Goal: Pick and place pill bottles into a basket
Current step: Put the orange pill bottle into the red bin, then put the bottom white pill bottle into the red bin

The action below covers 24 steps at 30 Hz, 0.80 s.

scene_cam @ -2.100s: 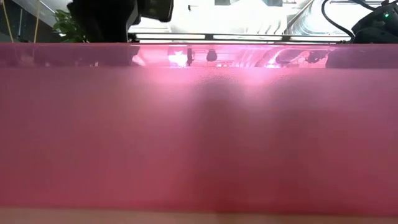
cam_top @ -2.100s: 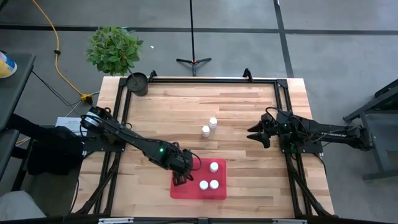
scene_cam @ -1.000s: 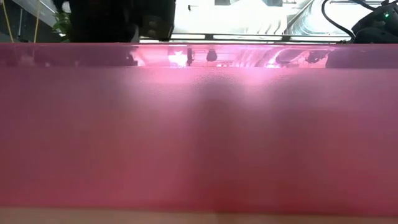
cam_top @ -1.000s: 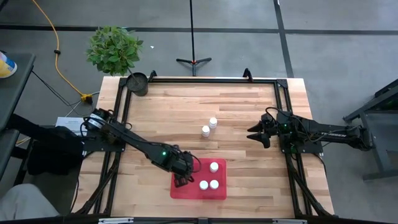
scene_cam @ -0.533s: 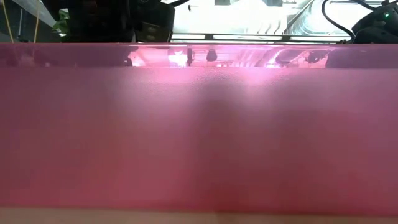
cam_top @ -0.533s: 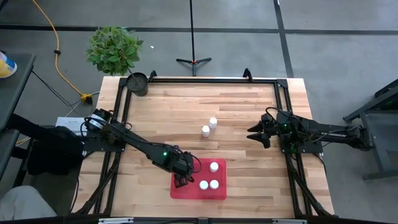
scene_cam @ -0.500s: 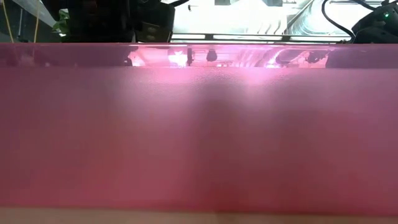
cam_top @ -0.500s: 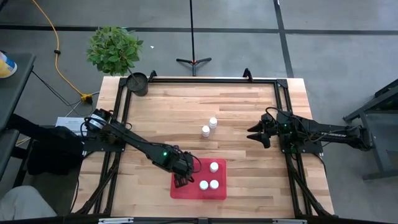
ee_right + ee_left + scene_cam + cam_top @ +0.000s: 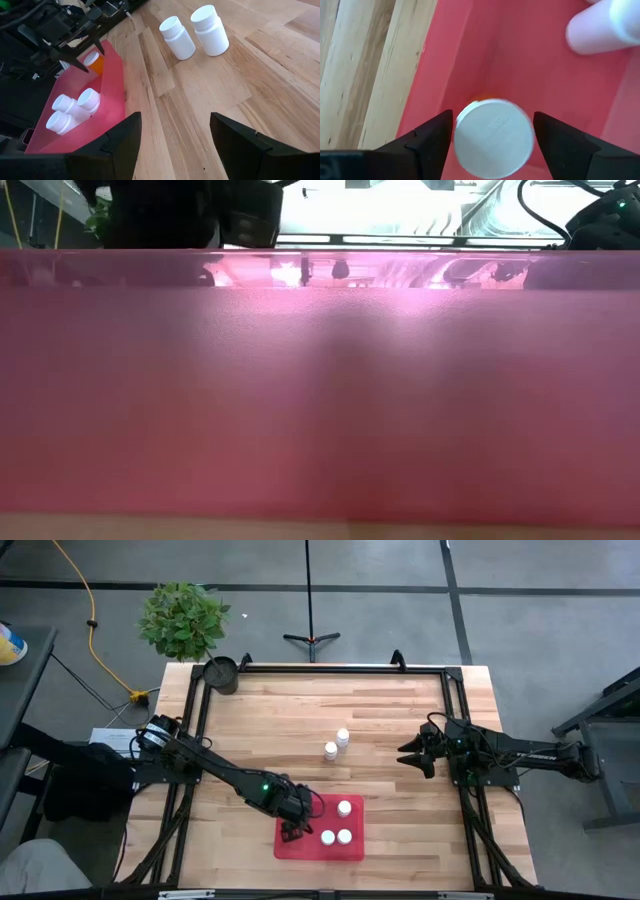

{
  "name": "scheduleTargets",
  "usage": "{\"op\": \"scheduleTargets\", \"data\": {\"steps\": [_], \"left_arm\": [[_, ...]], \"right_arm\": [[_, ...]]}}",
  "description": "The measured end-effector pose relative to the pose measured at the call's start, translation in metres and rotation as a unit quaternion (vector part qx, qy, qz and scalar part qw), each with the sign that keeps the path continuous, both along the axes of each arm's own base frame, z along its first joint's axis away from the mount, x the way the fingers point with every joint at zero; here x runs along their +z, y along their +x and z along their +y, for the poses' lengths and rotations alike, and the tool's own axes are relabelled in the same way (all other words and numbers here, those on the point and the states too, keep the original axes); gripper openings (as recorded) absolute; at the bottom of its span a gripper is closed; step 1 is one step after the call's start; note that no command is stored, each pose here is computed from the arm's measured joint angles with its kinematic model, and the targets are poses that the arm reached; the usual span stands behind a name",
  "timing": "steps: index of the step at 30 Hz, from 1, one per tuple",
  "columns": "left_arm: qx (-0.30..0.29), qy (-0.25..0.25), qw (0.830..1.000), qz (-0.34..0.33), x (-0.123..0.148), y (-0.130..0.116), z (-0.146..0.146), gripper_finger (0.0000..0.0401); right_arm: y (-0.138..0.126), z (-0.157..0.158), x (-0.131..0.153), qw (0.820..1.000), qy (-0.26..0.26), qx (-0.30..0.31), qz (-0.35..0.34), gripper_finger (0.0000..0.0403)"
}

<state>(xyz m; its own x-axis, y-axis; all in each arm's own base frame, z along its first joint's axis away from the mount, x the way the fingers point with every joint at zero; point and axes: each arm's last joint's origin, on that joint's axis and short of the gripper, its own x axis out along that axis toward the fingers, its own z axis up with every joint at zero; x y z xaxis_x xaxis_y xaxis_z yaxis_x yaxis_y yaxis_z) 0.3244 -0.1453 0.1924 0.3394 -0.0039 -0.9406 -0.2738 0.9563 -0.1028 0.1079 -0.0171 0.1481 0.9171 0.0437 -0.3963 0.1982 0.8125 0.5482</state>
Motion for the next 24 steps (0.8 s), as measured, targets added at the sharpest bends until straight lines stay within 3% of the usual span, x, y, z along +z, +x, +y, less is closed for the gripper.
{"op": "scheduleTargets", "data": {"steps": [24], "left_arm": [[-0.008, 0.022, 1.000, -0.005, 0.048, 0.009, -0.003, 0.0293]], "right_arm": [[0.000, 0.000, 0.000, 1.000, -0.004, 0.002, 0.000, 0.0226]]}}
